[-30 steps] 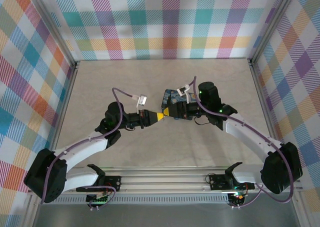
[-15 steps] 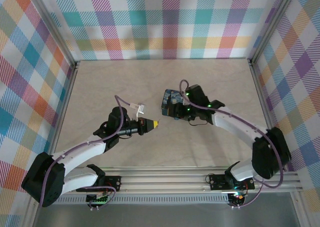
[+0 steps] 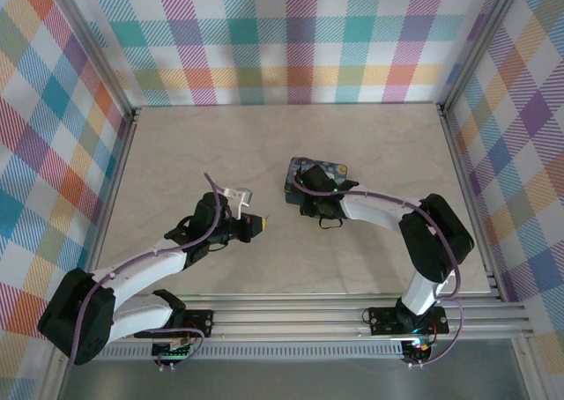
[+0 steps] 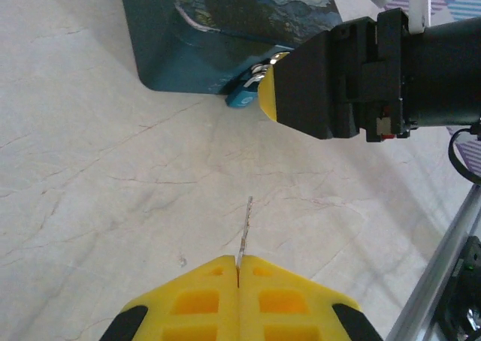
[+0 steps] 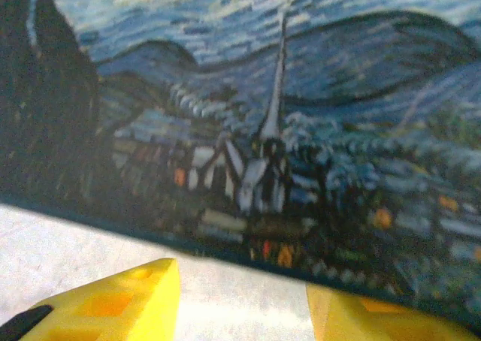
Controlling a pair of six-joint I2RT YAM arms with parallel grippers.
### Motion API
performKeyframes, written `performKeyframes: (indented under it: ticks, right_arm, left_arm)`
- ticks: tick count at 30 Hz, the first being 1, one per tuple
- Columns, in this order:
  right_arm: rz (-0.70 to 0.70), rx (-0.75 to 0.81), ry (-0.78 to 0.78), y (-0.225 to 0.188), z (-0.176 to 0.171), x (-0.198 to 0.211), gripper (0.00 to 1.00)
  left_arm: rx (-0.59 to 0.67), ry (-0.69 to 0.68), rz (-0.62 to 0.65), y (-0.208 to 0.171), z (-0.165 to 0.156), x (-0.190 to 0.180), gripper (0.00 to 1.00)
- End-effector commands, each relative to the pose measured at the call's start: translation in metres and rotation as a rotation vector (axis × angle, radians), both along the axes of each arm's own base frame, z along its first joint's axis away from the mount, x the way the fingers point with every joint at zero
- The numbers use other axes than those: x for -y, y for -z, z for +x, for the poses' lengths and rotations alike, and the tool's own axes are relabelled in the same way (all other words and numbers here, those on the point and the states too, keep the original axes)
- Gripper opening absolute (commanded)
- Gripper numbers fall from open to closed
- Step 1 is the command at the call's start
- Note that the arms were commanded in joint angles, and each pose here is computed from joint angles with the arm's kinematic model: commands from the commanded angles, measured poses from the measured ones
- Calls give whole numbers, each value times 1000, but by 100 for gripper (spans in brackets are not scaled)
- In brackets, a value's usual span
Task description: Unlock a padlock with a key
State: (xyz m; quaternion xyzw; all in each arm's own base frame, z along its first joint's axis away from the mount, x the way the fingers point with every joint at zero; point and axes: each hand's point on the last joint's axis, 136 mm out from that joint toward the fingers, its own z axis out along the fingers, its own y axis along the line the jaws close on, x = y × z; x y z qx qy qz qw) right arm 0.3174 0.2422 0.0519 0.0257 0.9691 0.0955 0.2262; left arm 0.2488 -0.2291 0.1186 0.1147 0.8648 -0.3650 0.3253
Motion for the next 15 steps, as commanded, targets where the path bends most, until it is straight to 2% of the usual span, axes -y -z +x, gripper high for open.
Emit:
performKeyframes:
  ticks: [1,9,15]
  right_arm:
    - [13,81,56,-2,18,-7,48]
    - [-77,149,105,8,27,-5,47]
    - [-123,181,138,17,30,-1,43]
  left_arm:
    - [42,-21,-19,-1,1,-3,0]
    - [34,23,2,5,-5,-1,0]
    - [23,35,4,10,-10,-2,0]
